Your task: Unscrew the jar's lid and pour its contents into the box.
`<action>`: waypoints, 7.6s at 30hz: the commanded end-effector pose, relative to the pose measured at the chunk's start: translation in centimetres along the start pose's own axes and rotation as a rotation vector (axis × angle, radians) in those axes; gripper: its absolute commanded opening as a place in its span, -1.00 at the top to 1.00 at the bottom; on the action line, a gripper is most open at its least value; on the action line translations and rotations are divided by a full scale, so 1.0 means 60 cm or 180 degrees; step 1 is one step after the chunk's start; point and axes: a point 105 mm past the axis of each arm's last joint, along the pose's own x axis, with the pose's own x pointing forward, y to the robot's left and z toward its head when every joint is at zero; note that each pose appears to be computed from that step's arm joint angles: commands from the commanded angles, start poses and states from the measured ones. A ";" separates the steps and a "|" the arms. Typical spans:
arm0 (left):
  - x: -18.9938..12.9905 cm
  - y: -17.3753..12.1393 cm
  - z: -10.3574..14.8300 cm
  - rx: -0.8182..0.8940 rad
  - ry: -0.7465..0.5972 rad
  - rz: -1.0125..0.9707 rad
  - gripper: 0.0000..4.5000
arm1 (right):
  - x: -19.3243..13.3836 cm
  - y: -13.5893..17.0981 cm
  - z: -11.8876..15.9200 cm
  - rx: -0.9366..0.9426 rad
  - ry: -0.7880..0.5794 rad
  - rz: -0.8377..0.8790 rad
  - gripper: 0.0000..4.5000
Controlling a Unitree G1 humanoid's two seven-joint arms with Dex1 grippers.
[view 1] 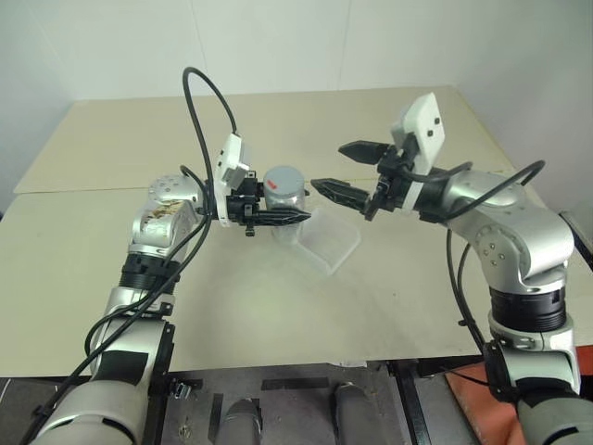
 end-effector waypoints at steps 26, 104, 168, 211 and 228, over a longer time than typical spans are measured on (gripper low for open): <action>0.007 -0.001 0.020 0.0189 -0.0080 -0.0051 0.13 | 0.070 0.079 0.060 -0.0142 -0.0228 0.0532 -0.98; -0.007 0.075 0.011 0.1255 0.0395 0.1205 0.13 | -0.143 -0.030 -0.147 0.0725 0.0952 -0.0897 -0.98; -0.046 0.158 -0.024 -0.0105 0.0606 0.3007 0.13 | -0.114 0.025 -0.068 0.0630 0.0854 0.0010 -0.98; 0.181 0.084 -0.012 0.7164 0.1722 -0.0426 0.13 | -0.113 0.012 -0.048 0.0531 0.0629 -0.0222 -0.98; -0.035 0.188 -0.045 0.0674 0.1210 0.3372 0.13 | -0.118 0.017 -0.064 0.0500 0.0729 -0.0222 -0.98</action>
